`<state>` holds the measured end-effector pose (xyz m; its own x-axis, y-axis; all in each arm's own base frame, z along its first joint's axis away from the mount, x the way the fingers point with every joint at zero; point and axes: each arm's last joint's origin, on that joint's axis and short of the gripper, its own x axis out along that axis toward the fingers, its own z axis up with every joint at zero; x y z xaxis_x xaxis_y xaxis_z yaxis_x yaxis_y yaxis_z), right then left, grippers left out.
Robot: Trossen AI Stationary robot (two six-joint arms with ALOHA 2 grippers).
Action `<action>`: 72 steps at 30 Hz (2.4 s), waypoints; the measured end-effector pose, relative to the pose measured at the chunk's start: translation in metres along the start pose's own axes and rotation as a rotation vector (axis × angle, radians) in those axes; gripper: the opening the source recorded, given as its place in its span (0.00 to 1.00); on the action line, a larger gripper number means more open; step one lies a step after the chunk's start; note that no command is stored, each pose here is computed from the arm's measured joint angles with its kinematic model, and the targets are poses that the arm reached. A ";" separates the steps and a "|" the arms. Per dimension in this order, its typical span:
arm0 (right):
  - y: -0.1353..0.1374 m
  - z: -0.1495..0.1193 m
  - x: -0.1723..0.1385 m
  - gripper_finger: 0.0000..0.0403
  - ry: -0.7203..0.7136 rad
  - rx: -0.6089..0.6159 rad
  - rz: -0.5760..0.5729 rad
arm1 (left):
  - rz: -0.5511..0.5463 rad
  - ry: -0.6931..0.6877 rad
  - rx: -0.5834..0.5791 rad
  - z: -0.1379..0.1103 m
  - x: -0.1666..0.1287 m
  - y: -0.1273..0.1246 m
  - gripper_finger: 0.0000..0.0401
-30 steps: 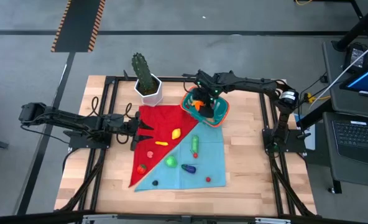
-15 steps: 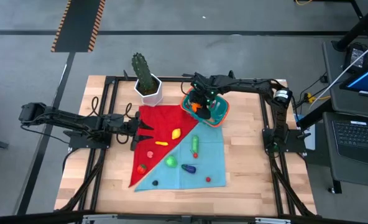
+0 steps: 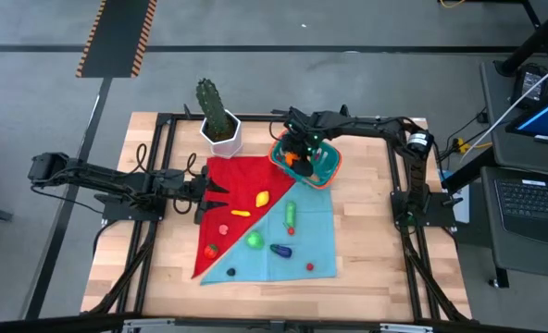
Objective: Pick and placing Produce into tupperware
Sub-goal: Put the orange pumpkin into the blue basket, then put the yellow lemon into the blue basket
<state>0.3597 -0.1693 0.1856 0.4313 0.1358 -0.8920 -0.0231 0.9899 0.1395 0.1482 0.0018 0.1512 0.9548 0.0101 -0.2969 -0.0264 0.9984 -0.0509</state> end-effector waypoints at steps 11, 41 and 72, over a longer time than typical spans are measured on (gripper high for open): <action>-0.003 -0.002 0.011 0.61 0.012 0.018 0.015 | 0.000 0.000 0.002 0.000 0.000 0.000 0.45; 0.019 0.005 -0.057 0.70 -0.081 0.129 -0.034 | 0.000 0.001 0.003 0.000 0.000 0.000 0.45; 0.107 -0.121 -0.067 0.70 -0.794 0.091 -0.015 | 0.000 0.000 0.010 0.000 0.000 0.000 0.45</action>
<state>0.2189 -0.0677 0.2085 0.9452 0.0201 -0.3258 0.0465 0.9796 0.1954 0.1482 0.0018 0.1512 0.9547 0.0099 -0.2974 -0.0233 0.9989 -0.0415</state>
